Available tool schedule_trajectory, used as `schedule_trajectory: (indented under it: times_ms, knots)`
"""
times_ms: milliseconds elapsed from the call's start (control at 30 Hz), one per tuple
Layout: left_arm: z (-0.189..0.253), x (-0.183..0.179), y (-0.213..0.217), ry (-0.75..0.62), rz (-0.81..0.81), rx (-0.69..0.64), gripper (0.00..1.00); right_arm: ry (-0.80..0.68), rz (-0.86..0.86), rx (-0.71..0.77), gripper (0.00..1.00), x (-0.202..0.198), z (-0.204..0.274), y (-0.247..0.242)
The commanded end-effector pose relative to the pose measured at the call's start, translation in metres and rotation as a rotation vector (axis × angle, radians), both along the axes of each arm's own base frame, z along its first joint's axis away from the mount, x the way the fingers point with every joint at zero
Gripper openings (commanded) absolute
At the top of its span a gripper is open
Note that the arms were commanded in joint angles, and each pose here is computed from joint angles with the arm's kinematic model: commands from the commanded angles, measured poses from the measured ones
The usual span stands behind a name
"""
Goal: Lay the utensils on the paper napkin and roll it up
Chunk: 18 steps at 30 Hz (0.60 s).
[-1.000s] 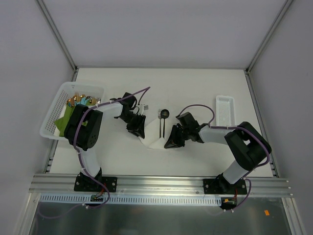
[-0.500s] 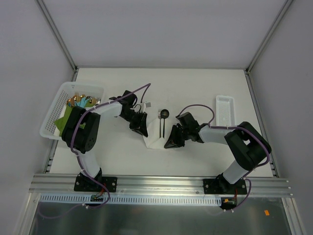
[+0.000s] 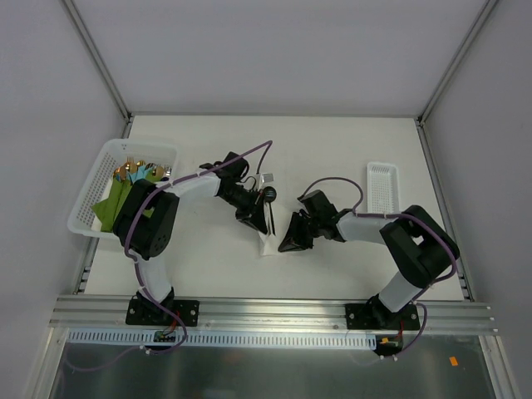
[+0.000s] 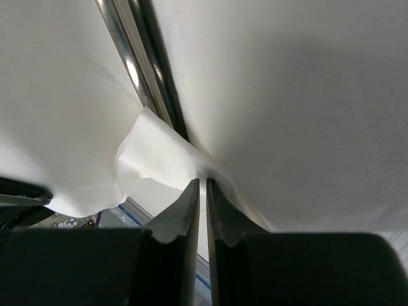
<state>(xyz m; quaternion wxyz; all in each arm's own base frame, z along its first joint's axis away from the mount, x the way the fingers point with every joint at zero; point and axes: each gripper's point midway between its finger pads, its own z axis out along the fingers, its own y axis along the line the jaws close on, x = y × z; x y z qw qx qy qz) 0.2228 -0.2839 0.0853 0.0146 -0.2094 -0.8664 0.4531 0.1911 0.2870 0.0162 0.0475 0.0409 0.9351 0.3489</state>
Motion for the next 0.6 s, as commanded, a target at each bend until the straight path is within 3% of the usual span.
schedule_trajectory:
  times_ms: [0,567]
  knots:
    - [0.006,0.001,-0.016,0.054,-0.006,-0.042,0.06,-0.013,0.004,-0.022,0.11,0.004,-0.002,0.001]
    - [-0.010,0.011,-0.049,0.086,0.018,-0.075,0.05,-0.004,0.011,-0.032,0.11,0.002,-0.007,0.000]
